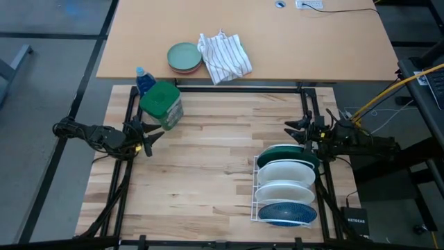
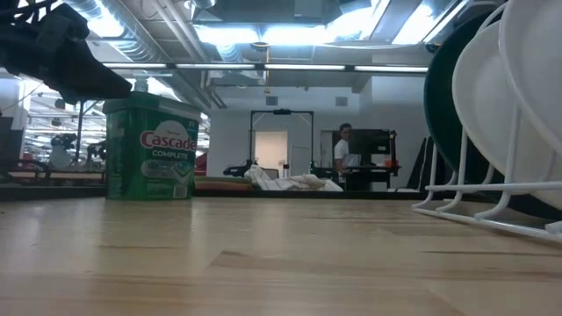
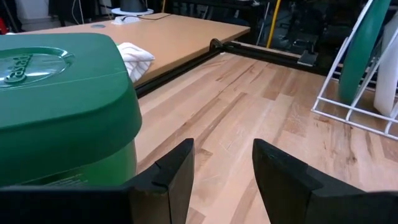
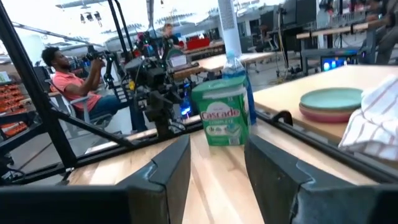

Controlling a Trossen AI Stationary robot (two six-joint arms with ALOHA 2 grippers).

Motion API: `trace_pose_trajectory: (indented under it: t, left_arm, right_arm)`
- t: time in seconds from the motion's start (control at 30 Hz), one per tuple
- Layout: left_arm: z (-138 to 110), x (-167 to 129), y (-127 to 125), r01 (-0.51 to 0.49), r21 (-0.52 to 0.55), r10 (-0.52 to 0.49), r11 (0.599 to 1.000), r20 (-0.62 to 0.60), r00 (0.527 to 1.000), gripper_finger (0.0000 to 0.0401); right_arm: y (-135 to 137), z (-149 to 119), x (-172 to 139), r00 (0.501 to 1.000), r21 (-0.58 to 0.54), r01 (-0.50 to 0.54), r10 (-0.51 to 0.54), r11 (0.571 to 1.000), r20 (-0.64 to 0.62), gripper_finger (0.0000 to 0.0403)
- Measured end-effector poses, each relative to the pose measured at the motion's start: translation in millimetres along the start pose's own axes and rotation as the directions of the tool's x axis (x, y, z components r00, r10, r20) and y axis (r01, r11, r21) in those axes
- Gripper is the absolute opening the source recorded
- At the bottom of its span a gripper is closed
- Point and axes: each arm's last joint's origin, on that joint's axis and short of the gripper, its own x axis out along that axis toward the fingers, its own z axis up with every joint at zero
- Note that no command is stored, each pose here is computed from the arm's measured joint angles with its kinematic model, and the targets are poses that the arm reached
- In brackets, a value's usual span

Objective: Sort dishes
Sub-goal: Return to Home Position

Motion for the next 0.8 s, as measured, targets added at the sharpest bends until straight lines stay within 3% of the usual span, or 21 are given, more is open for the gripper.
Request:
trace_pose_trajectory:
  t: [0.17,0.37,0.63,0.8]
  left_arm:
    - [0,0,0,-0.001,-0.003,0.001,1.000,-0.002,1.000,0.0153]
    - [0,0,0,-0.001,-0.004,0.001,1.000,-0.002,1.000,0.0153]
    - [0,0,0,-0.001,-0.005,0.001,1.000,-0.004,1.000,0.0153]
    - [-1,0,0,-0.001,-0.015,0.001,1.000,-0.004,1.000,0.0153]
  right_arm:
    - [1,6,0,0.998,-0.048,0.012,-0.009,0.999,0.067,0.0154]
    - [-7,1,0,0.969,-0.058,0.241,-0.238,0.969,0.065,0.0154]
    - [-9,-7,2,0.961,-0.008,0.275,-0.274,0.961,0.032,0.0154]
    - [-13,-11,2,0.926,-0.040,0.377,-0.376,0.925,0.038,0.0154]
